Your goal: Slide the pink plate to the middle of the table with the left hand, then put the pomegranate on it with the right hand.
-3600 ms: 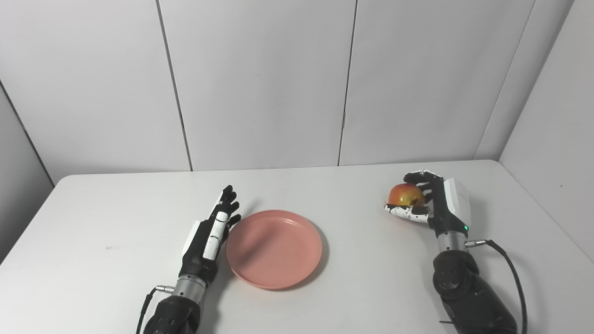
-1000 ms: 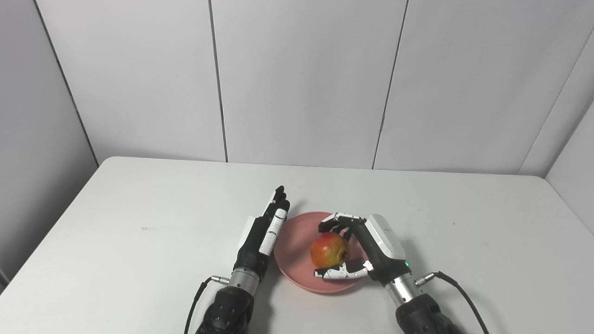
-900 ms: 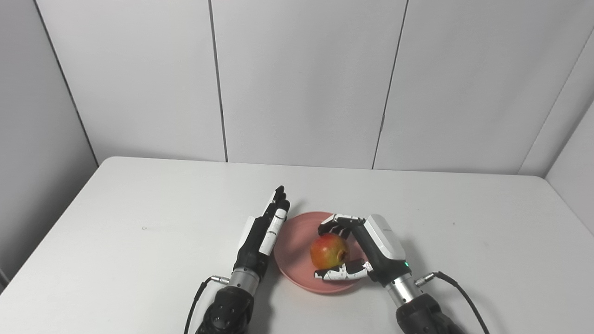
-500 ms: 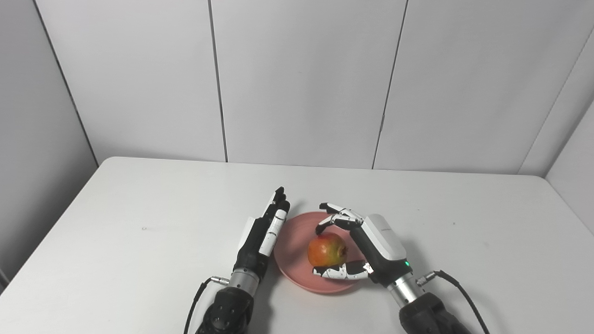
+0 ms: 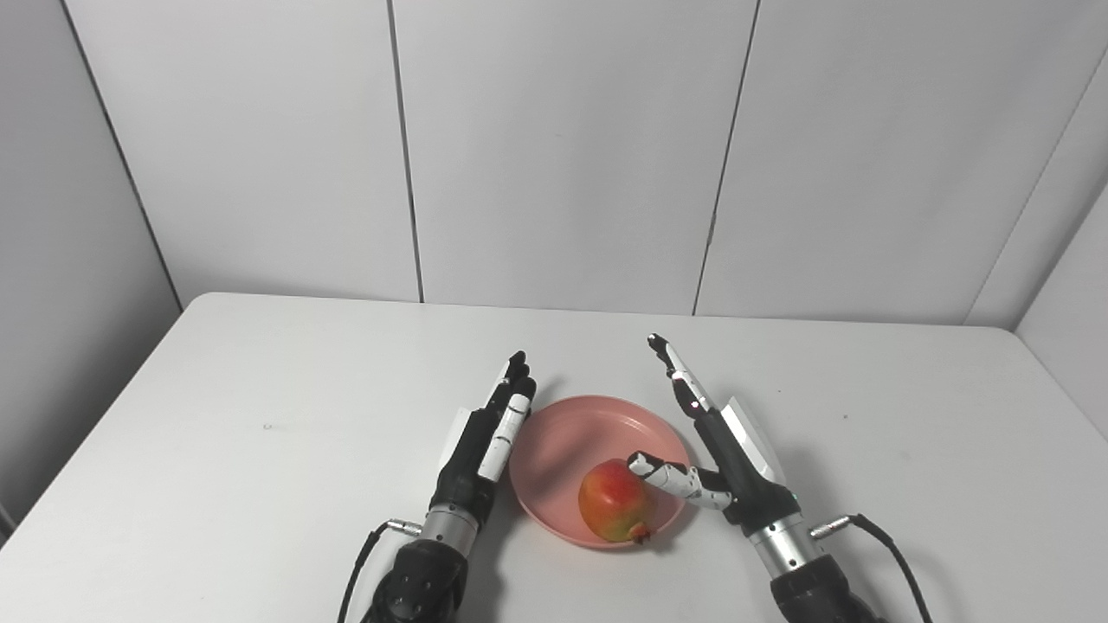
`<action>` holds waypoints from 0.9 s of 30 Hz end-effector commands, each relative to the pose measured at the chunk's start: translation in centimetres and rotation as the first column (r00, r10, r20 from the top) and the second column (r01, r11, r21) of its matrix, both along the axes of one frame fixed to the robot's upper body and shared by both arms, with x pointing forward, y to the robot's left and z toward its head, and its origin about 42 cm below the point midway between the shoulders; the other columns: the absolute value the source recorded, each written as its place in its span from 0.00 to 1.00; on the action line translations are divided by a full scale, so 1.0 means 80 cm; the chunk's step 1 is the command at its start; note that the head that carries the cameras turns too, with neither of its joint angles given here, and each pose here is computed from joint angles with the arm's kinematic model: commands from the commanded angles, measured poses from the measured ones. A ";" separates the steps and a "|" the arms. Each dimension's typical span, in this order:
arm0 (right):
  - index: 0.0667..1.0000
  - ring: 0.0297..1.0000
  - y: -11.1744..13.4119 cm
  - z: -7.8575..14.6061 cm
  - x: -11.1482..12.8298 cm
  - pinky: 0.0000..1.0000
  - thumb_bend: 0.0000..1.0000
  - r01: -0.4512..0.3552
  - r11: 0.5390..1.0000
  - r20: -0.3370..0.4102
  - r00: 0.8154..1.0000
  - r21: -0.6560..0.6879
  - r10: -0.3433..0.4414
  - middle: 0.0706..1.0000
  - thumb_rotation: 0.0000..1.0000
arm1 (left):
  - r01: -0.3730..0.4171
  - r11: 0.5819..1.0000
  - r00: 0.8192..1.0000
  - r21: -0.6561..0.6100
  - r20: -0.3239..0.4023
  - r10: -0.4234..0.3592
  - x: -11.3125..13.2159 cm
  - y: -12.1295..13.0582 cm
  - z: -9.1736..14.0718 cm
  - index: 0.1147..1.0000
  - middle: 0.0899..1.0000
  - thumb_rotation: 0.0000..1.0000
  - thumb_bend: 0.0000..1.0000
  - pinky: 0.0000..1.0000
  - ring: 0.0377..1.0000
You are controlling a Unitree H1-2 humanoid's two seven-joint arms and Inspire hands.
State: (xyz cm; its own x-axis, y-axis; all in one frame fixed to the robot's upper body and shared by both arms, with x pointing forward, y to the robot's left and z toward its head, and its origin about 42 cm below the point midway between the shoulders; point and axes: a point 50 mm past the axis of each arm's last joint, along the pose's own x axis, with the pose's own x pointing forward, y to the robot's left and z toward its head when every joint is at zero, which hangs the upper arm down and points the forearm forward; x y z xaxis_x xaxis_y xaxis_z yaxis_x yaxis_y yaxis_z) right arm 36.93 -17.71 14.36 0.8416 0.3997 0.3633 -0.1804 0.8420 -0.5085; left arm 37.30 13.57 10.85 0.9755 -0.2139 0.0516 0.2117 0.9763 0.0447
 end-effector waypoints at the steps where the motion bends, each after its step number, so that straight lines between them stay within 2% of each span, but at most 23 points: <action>1: 1.00 1.00 0.004 0.022 0.008 0.98 0.63 0.002 0.997 0.038 0.999 0.083 -0.005 1.00 0.91 | -0.009 1.000 1.000 -0.005 0.030 0.009 0.004 0.010 0.008 0.99 1.00 1.00 0.57 0.93 0.97; 4: 0.99 0.99 0.004 0.020 0.010 0.98 0.57 0.068 0.990 0.022 0.997 0.121 -0.071 1.00 0.91 | -0.010 1.000 0.999 -0.011 0.036 0.010 0.006 0.018 0.009 0.99 1.00 1.00 0.57 0.93 0.98; 7: 0.97 0.98 0.005 0.018 0.011 0.98 0.57 0.120 0.985 -0.001 0.993 0.128 -0.121 0.99 0.96 | -0.015 1.000 0.999 -0.011 0.032 0.016 0.008 0.028 0.011 1.00 1.00 1.00 0.56 0.93 0.98; 12: 0.97 0.99 0.011 0.015 0.013 0.98 0.61 0.141 0.977 -0.047 0.990 0.161 -0.135 1.00 0.99 | -0.020 1.000 0.999 -0.011 0.027 0.021 0.009 0.046 0.012 1.00 1.00 1.00 0.58 0.96 0.99; 17: 0.97 0.98 0.017 0.013 0.022 0.98 0.59 0.157 0.962 -0.079 0.987 0.224 -0.143 0.99 0.95 | -0.019 0.999 1.000 -0.035 0.018 0.020 0.010 0.060 0.015 1.00 1.00 1.00 0.56 0.99 1.00; 24: 0.98 0.98 0.018 0.005 0.027 0.96 0.58 0.199 0.941 -0.171 0.973 0.272 -0.157 0.99 0.99 | -0.023 0.997 1.000 -0.079 0.010 0.023 0.014 0.075 0.018 1.00 1.00 1.00 0.58 1.00 1.00; 27: 0.99 0.97 0.018 0.003 0.029 0.95 0.56 0.205 0.936 -0.189 0.970 0.287 -0.155 0.98 1.00 | -0.027 0.996 1.000 -0.083 0.010 0.028 0.015 0.076 0.018 1.00 1.00 1.00 0.60 0.99 1.00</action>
State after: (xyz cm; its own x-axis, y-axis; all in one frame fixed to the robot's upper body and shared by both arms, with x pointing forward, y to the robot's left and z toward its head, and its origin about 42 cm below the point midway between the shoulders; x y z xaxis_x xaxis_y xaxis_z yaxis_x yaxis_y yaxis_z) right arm 37.95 -16.75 12.65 0.9593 0.1290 0.2512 -0.0738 0.9731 -0.2181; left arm 37.75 19.47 10.96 0.9834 -0.1775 0.0379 0.1791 0.9829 -0.0438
